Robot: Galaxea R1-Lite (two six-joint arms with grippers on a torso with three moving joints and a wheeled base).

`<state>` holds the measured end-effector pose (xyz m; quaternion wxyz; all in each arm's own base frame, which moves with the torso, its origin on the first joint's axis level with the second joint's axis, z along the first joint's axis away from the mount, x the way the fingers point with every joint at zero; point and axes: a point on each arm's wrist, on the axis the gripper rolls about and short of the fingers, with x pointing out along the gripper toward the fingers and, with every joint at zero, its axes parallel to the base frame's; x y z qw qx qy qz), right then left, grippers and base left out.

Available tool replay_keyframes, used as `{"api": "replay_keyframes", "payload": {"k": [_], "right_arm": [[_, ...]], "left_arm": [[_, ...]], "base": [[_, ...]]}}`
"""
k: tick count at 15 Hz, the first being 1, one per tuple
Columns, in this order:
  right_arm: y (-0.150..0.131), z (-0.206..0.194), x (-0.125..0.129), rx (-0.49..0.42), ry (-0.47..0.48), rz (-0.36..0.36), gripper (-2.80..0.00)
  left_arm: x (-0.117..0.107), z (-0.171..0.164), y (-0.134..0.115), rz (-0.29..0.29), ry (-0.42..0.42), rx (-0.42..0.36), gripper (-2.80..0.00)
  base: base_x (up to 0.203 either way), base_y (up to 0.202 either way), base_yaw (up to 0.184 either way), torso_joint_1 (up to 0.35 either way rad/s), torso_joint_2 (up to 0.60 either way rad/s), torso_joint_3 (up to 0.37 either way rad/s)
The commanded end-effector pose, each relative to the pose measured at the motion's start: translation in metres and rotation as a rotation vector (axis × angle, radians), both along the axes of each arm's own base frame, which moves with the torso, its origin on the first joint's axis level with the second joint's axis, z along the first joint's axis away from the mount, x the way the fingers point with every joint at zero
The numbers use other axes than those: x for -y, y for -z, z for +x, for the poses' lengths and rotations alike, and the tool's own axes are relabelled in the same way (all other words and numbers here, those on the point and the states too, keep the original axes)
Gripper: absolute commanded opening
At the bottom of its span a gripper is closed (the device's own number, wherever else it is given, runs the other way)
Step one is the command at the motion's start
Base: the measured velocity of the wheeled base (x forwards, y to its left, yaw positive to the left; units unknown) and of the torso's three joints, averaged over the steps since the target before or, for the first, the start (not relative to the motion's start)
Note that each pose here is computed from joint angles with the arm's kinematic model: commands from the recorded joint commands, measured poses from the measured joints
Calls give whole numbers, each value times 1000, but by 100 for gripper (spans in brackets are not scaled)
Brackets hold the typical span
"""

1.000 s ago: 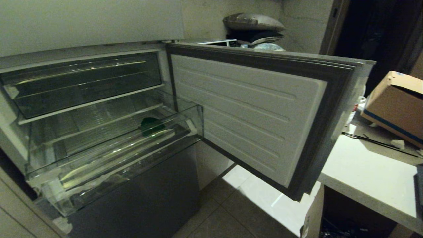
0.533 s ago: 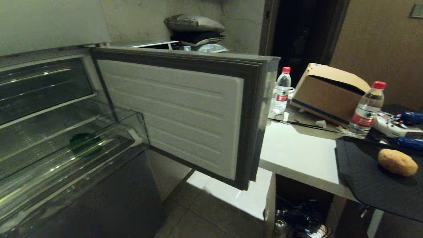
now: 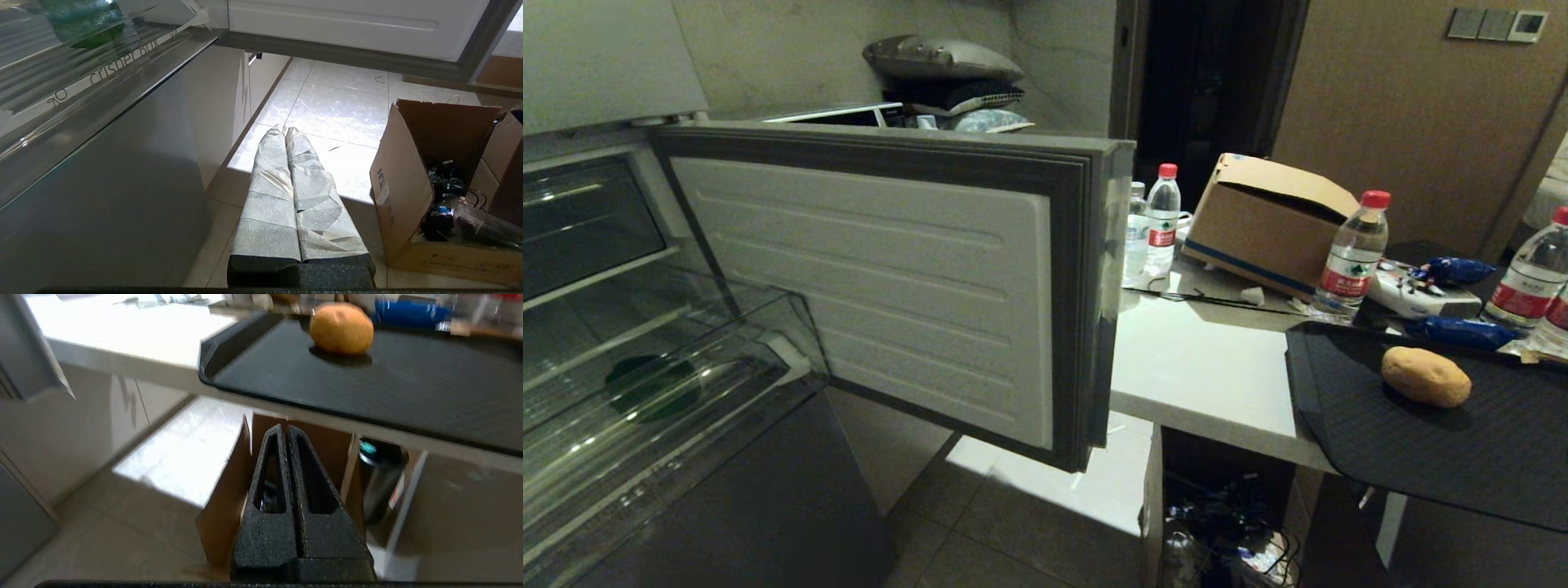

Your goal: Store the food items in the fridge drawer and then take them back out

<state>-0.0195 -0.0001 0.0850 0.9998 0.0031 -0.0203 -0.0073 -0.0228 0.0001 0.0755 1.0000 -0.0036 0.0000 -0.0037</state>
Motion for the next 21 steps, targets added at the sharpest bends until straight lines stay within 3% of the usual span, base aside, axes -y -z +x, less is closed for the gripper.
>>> {"api": "replay_keyframes", "payload": {"k": [1,8,9,15,21], "right_arm": [[4,9,0,-112,-5,-3,-280],[-57,72,0,-282,-14,47,-280],[-61,85,0,-303,-15,53,0],[-88,157,1,-338,-23,124,0],[-85,224,40,-402,173,176,0]], "left_arm": [[0,0,0,0,0,-1,-280],[0,0,0,0,0,-2,-280],[0,0,0,0,0,0,-280],[0,0,0,0,0,-2,-280],[0,0,0,0,0,0,-280]], "base": [[0,0,0,0,0,0],[0,0,0,0,0,0],[0,0,0,0,0,0],[0,0,0,0,0,0],[0,0,0,0,0,0]]}}
